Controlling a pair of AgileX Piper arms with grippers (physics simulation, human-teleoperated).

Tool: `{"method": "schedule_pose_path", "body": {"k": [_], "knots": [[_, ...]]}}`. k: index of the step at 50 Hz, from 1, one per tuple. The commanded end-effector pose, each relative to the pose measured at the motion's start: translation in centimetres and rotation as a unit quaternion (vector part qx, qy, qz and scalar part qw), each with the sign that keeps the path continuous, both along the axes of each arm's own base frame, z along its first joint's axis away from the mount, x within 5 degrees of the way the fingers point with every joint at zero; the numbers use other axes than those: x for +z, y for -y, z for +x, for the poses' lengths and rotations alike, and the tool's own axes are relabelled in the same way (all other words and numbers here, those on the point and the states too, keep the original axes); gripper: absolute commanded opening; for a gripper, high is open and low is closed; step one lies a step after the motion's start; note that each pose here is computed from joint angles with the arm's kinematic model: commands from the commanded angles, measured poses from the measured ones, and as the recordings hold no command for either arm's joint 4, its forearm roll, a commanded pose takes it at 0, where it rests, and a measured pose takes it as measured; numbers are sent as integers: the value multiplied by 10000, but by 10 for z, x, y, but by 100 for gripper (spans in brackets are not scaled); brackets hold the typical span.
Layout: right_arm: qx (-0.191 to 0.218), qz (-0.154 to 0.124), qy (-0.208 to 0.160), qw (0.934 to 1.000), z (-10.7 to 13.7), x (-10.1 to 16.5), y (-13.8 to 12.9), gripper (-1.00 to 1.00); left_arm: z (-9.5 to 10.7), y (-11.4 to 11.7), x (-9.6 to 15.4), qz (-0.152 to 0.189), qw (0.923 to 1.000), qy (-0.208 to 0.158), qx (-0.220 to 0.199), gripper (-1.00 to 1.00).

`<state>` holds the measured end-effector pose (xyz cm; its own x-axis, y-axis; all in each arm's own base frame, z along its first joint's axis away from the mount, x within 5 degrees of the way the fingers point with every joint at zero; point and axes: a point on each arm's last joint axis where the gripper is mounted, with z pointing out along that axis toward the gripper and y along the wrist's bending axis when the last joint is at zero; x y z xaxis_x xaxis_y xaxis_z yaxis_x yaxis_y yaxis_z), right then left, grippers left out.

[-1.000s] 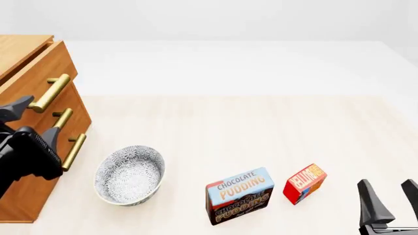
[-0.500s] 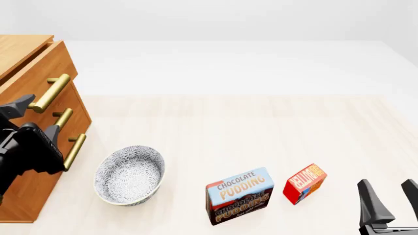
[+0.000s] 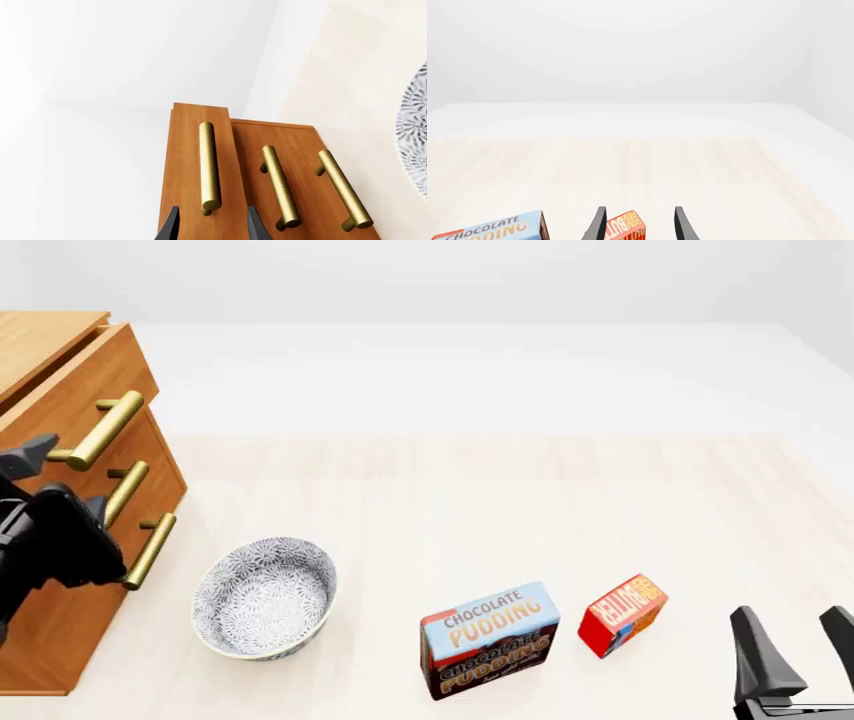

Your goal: Put the butter at the back in the top drawer of the cabinet and close it.

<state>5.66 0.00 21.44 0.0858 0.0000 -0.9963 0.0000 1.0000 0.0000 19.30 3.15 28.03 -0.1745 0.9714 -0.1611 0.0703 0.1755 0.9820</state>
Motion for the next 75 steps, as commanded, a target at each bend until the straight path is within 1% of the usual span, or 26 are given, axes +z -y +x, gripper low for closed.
{"method": "schedule_pose_path", "body": {"k": [1, 11, 19, 48, 58, 62, 69, 70, 75], "knots": [[0, 0, 0, 10000, 0, 0, 0, 100, 4, -3, -1, 5, 10000, -25, 67, 100], [0, 0, 0, 10000, 0, 0, 0, 100, 6, -3, -1, 2, 10000, -25, 51, 100], [0, 0, 0, 10000, 0, 0, 0, 100, 13, -4, -3, -1, 10000, -16, 45, 100], [0, 0, 0, 10000, 0, 0, 0, 100, 23, -9, -11, -38, 9999, -60, 110, 100], [0, 0, 0, 10000, 0, 0, 0, 100, 26, -8, -13, -32, 10000, -43, 78, 100], [0, 0, 0, 10000, 0, 0, 0, 100, 26, -7, -11, -103, 9999, -71, 72, 100], [0, 0, 0, 10000, 0, 0, 0, 100, 28, -1, -8, -124, 9999, -29, -65, 100], [0, 0, 0, 10000, 0, 0, 0, 100, 28, 0, -8, -109, 9999, -24, -98, -100], [0, 0, 0, 10000, 0, 0, 0, 100, 27, 1, -8, -98, 9999, -25, -113, -100]]}}
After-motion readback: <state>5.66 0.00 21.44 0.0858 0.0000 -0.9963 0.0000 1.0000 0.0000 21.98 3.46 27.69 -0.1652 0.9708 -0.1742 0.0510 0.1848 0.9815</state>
